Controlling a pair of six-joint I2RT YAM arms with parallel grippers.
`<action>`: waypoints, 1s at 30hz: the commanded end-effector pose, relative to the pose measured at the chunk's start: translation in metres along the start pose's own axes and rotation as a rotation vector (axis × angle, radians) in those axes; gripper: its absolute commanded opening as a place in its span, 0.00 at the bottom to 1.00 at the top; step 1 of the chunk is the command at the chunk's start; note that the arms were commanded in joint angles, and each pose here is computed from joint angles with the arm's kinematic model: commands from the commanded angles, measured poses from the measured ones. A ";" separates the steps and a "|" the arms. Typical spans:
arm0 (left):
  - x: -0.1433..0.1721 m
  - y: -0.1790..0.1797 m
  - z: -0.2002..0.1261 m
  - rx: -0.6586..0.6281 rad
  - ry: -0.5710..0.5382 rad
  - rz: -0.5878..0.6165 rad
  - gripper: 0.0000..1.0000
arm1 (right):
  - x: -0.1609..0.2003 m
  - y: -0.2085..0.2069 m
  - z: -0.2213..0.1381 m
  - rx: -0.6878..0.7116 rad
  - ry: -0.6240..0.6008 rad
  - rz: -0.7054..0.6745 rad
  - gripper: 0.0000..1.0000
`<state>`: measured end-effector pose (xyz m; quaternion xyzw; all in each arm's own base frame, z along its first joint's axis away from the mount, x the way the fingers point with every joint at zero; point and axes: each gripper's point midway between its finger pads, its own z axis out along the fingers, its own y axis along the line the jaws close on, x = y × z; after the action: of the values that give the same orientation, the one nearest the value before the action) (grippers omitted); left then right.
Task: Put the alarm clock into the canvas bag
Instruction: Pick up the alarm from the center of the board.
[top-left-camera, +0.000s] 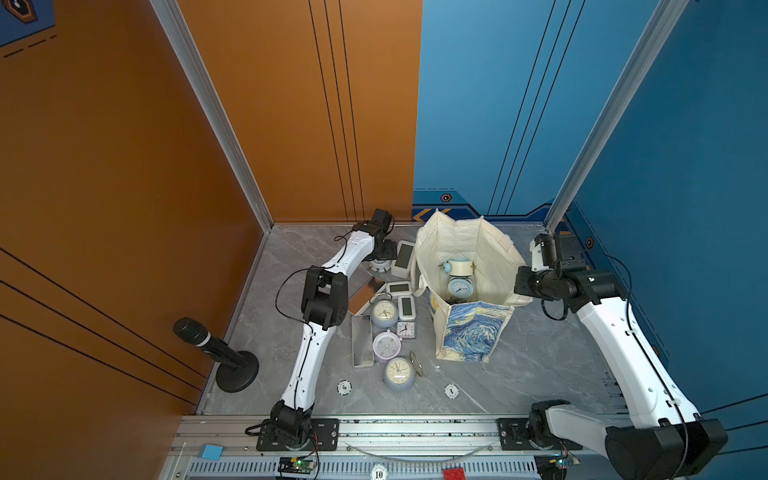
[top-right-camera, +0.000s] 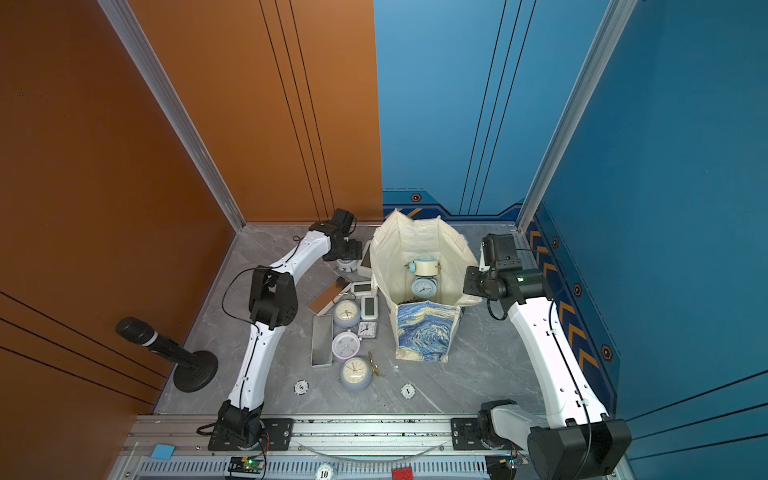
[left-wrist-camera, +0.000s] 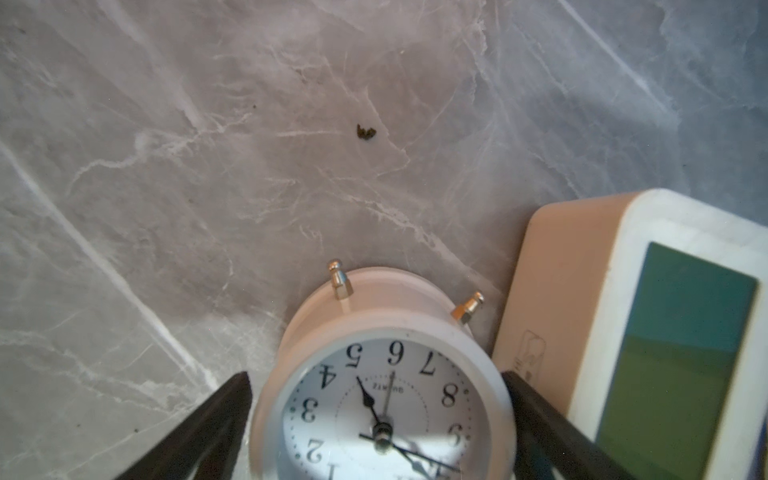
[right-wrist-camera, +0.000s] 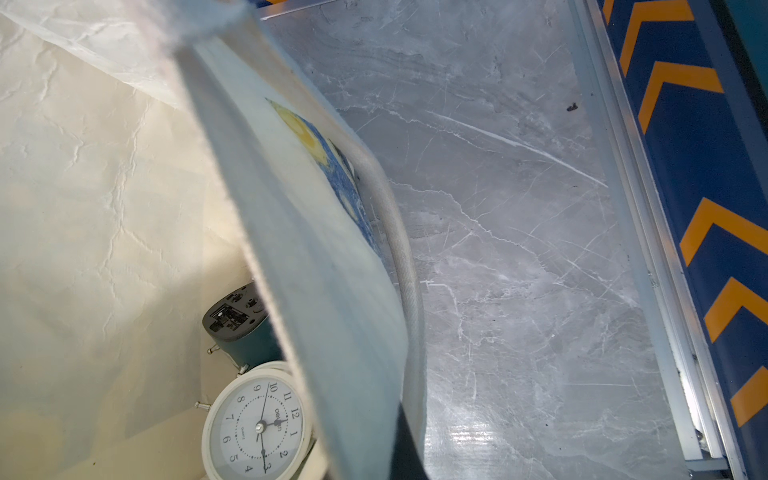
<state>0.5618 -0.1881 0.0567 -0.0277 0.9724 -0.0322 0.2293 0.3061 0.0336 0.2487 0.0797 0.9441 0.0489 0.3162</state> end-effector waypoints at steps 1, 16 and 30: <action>0.001 0.002 -0.009 -0.021 -0.005 0.012 0.94 | 0.005 -0.003 -0.003 0.003 0.001 0.015 0.05; 0.003 -0.001 -0.016 -0.014 -0.004 0.016 0.82 | 0.005 -0.003 -0.005 0.003 -0.007 0.017 0.05; -0.015 0.004 -0.067 0.031 -0.065 -0.011 0.72 | 0.004 -0.003 -0.006 0.004 -0.011 0.015 0.05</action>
<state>0.5445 -0.1832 0.0758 -0.0248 0.9734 -0.0310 0.2256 0.3052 0.0335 0.2489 0.0811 0.9428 0.0501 0.3193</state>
